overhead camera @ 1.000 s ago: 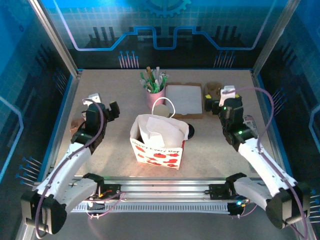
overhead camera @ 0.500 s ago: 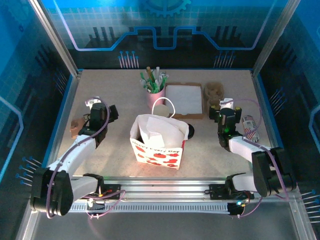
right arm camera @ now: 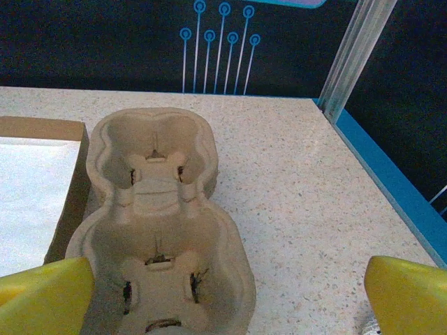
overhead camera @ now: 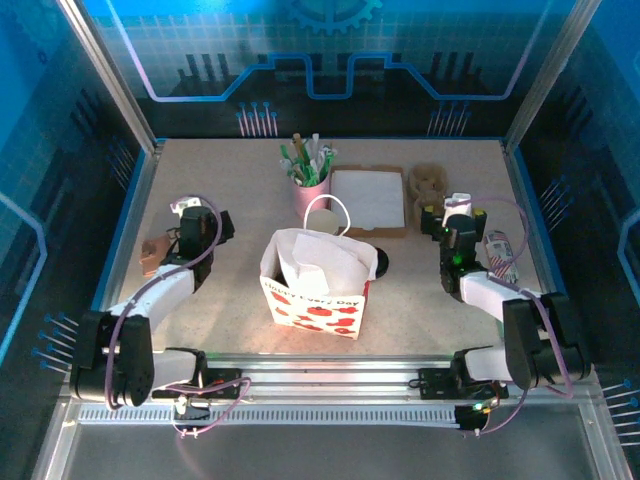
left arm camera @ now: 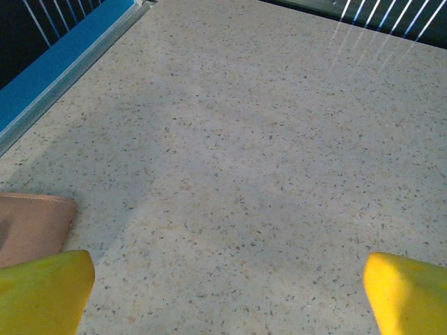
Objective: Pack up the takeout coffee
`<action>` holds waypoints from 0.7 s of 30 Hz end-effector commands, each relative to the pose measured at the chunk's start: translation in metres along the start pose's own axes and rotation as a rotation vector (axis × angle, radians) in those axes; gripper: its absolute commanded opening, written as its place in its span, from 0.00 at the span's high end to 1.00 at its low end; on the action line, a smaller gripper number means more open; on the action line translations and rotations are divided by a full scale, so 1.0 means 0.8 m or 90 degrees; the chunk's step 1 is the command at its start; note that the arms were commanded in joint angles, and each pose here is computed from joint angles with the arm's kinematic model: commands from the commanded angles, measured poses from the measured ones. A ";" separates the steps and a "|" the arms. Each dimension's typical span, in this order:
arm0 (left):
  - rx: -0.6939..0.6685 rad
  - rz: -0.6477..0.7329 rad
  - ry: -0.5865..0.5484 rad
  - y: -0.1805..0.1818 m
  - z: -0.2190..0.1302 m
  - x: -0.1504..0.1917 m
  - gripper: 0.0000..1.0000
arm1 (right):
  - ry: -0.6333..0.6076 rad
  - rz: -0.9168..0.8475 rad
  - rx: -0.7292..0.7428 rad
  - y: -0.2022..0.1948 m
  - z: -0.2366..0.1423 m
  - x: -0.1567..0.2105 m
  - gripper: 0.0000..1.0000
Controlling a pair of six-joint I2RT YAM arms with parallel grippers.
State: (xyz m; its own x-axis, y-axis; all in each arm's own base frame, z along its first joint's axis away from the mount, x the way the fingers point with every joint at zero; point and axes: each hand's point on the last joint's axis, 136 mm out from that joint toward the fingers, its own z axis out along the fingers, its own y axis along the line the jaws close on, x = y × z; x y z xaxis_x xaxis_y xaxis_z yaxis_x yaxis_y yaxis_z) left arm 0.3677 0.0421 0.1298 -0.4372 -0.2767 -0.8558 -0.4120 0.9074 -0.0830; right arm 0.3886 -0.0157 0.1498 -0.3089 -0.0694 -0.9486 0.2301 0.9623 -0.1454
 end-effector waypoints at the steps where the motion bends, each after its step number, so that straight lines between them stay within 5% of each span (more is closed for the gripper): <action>1: 0.025 0.005 -0.026 -0.008 0.011 -0.004 0.01 | 0.004 0.020 -0.007 -0.005 0.001 -0.011 0.00; 21: 0.119 0.088 -0.104 -0.039 0.039 0.020 0.01 | 0.012 0.001 -0.107 0.035 0.017 0.041 0.00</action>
State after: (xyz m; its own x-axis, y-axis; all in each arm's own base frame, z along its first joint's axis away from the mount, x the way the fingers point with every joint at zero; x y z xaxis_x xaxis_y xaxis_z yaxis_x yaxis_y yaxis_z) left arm 0.3956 0.0204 0.1019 -0.3785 -0.1288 -0.9166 -0.2286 0.9726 -0.0423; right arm 0.3864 -0.0013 0.0983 -0.3730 -0.0486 -0.9265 0.1166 0.9883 -0.0988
